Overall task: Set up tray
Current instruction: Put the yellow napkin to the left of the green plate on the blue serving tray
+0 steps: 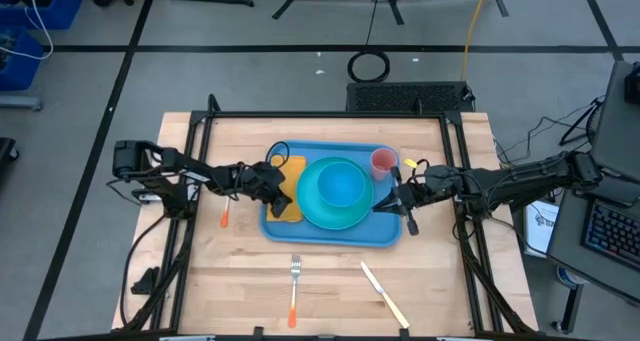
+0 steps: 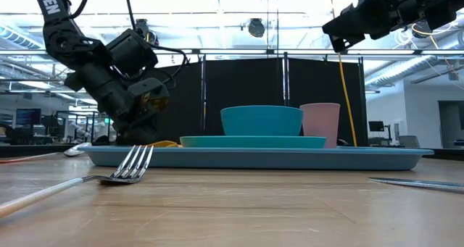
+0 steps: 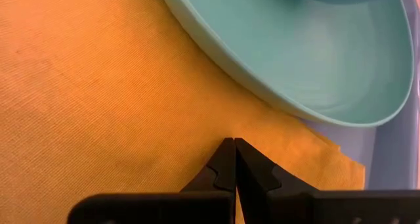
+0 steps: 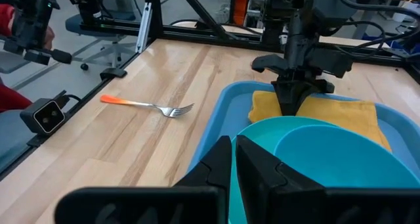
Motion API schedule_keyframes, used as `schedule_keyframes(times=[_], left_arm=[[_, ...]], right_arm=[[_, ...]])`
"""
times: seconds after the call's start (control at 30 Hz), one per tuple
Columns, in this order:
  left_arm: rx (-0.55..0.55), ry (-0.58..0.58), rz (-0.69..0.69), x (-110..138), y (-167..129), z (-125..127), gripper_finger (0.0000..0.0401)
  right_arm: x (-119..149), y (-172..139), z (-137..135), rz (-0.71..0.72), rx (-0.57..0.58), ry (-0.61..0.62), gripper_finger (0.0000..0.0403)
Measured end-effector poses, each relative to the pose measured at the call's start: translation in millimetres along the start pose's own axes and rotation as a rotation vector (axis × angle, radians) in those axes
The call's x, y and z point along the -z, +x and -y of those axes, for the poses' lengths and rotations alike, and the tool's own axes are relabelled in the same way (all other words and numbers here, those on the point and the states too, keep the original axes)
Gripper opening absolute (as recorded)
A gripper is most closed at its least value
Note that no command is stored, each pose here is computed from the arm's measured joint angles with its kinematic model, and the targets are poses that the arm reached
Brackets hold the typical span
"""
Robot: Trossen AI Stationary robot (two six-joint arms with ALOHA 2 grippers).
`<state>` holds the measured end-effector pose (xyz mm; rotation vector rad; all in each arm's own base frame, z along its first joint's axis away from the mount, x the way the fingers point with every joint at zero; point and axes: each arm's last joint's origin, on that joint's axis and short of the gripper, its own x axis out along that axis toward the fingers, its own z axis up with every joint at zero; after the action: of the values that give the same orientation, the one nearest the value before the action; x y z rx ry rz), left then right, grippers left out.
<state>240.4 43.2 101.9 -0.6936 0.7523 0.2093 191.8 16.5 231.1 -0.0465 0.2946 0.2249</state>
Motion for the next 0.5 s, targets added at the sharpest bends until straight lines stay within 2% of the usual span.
schedule_keyframes(times=[0.2,0.5], left_arm=[[0.016,-0.013,0.011,-1.0,-1.9,1.7,0.0002],[0.057,0.014,0.037,-4.8,-5.2,5.5,0.0036]], right_arm=[[0.0,0.0,0.0,0.0,-0.001,0.0,0.0013],[0.5,0.0,-0.1,-0.005,-0.002,0.001,0.0013]])
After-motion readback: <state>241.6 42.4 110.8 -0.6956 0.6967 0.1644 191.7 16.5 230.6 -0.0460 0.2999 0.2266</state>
